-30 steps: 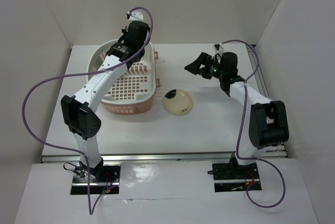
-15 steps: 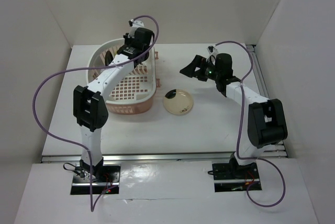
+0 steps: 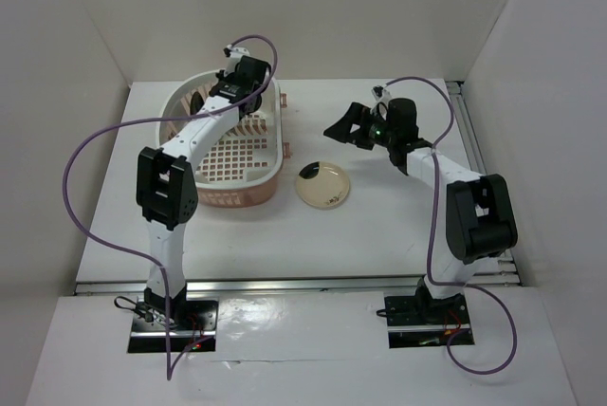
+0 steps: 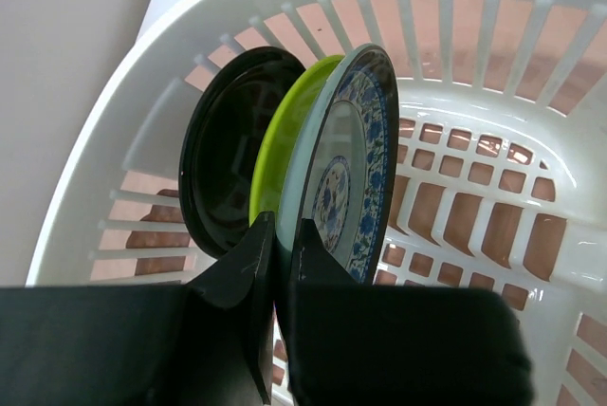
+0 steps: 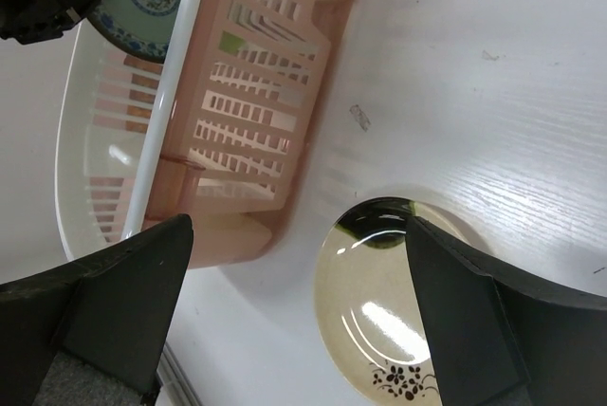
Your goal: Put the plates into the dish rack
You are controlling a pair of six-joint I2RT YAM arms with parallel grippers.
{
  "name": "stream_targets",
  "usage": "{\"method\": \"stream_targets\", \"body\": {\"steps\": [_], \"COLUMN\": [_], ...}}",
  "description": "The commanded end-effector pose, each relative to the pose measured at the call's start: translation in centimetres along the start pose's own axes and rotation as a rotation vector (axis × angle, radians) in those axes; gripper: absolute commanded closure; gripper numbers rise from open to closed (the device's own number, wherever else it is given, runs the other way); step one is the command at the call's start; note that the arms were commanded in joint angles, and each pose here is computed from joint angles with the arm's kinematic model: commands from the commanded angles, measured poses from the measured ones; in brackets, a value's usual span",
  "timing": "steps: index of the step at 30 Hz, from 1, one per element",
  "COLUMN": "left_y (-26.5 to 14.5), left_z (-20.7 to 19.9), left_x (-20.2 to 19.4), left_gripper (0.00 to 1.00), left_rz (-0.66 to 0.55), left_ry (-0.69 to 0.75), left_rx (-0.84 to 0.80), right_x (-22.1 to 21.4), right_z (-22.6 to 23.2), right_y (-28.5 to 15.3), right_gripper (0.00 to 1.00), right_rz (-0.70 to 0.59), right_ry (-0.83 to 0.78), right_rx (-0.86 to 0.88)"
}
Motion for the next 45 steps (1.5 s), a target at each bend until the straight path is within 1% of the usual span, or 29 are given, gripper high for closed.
{"method": "stream_targets", "body": {"steps": [1,8,13,19,22,31,35,38,39,40,41,43,44,45], "left_y": [0.2,1.0,2.3,2.5,2.7,2.7,2.9,3.2,3.2,3.2,3.2,3.5,3.5,3.5], "left_z": [-0.3,-0.3,-0.3,-0.5,-1.0,-1.3,-1.4,-1.6,-1.7,-1.7,-1.7,-1.4,-1.4,-1.4], "left_x": [0.8,0.5,0.0,-0.4,-0.7,-0.5,-1.2,-1.6,-1.6,-1.6,-1.6,-1.6,-1.6,-1.6], "left_gripper": [1.00,1.00,1.00,1.00,1.00,1.00,1.00,0.98,0.94,0.92,0.92,0.87,0.87,0.85], "left_rz": [-0.015,0.011,0.024,0.024,0.038,0.036,0.052,0.058,0.060,0.060,0.060,0.063,0.063,0.064], "left_ry": [-0.069,-0.071,-0.039,-0.021,-0.004,0.011,0.026,0.032,0.032,0.032,0.032,0.018,0.018,0.009], "left_rx": [-0.017,-0.052,-0.063,-0.063,-0.098,-0.127,-0.124,-0.122,-0.131,-0.131,-0.131,-0.123,-0.123,-0.123], "right_x": [1.5,1.8,1.7,1.6,1.6,1.6,1.7,1.7,1.7,1.7,1.7,1.7,1.7,1.7], "right_z": [1.2,1.5,1.6,1.5,1.5,1.6,1.6,1.6,1.7,1.7,1.7,1.7,1.7,1.7], "right_y": [0.3,0.3,0.3,0.5,0.5,0.5,0.5,0.5,0.5,0.5,0.5,0.5,0.5,0.5], "right_gripper": [0.00,0.00,0.00,0.00,0.00,0.00,0.00,0.00,0.00,0.00,0.00,0.00,0.00,0.00], "right_rz": [-0.028,-0.030,-0.025,-0.021,-0.021,-0.016,-0.022,-0.022,-0.017,-0.017,-0.017,-0.017,-0.017,-0.017], "right_ry": [-0.050,-0.055,-0.055,-0.047,-0.047,-0.047,-0.052,-0.052,-0.053,-0.053,-0.053,-0.053,-0.053,-0.053], "right_rx": [0.037,0.049,0.057,0.065,0.066,0.073,0.077,0.077,0.085,0.085,0.085,0.085,0.085,0.085]}}
Point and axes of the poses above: each gripper's point midway between its finger pads, its own y axis out along the fingers, its own z axis along the line the jaws close on, x = y × z, the point moved 7 cm from there along -y, back along the fingers, and after that the axes turned 3 degrees about -y, right-handed, at the moved point
